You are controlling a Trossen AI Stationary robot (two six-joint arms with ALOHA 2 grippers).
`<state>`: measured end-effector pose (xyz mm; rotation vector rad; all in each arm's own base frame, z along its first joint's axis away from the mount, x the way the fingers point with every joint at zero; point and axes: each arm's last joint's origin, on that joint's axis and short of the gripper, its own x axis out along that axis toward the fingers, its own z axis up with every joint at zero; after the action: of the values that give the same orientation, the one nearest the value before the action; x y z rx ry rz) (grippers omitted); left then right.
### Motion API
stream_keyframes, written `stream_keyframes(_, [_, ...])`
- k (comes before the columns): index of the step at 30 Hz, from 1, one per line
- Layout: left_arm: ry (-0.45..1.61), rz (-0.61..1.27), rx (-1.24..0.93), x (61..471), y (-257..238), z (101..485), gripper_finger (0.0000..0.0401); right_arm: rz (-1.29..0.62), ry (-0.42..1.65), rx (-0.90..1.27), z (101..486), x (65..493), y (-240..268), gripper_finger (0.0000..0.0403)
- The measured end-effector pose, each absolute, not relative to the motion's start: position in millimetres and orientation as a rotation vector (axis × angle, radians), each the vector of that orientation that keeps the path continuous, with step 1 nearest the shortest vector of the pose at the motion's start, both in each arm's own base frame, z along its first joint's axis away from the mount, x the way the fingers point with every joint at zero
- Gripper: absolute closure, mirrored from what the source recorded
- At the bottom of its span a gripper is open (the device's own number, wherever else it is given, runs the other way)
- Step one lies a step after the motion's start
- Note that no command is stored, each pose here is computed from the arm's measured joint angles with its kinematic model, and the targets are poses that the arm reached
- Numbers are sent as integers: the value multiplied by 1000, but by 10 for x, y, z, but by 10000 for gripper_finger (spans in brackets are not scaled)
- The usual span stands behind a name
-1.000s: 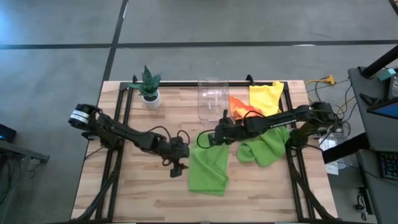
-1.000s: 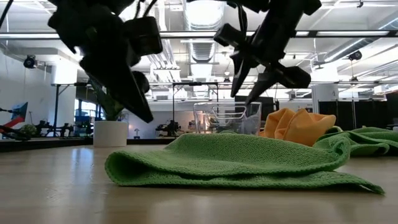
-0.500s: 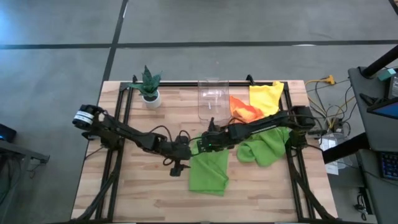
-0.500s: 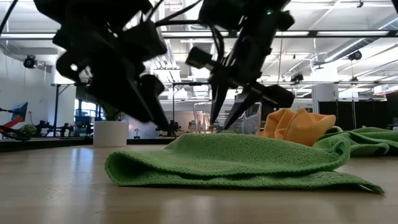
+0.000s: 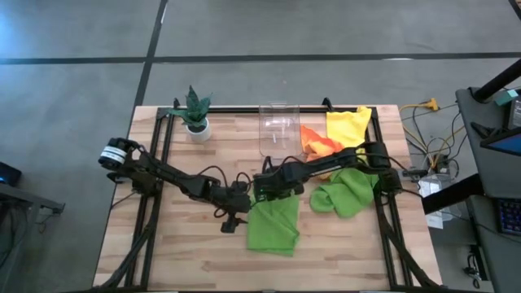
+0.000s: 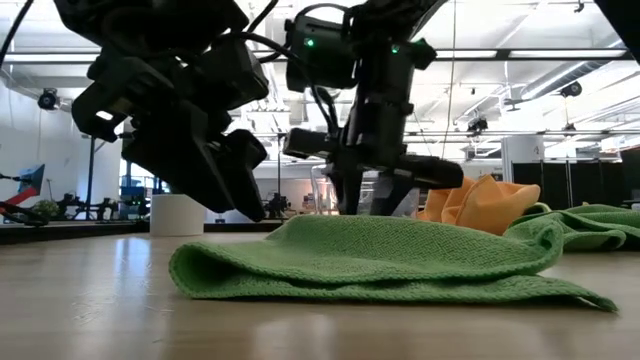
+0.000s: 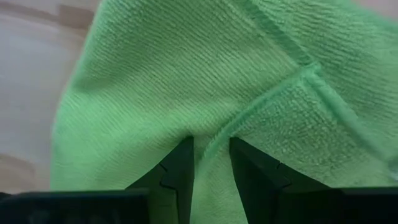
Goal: Fold microfiber towels
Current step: Fold the top green towel
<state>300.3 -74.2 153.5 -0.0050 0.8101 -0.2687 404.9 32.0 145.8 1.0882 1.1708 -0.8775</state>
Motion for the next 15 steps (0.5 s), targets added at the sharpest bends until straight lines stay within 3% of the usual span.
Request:
stream_keyframes(8, [820,-293,-15,2998,-749,1524,155,-927,1191,1033,1581,3947,297,312])
stream_keyframes(15, [812,-299,-18,3007,-752,1520,155,-935,1206,993,1636,3900,287,370])
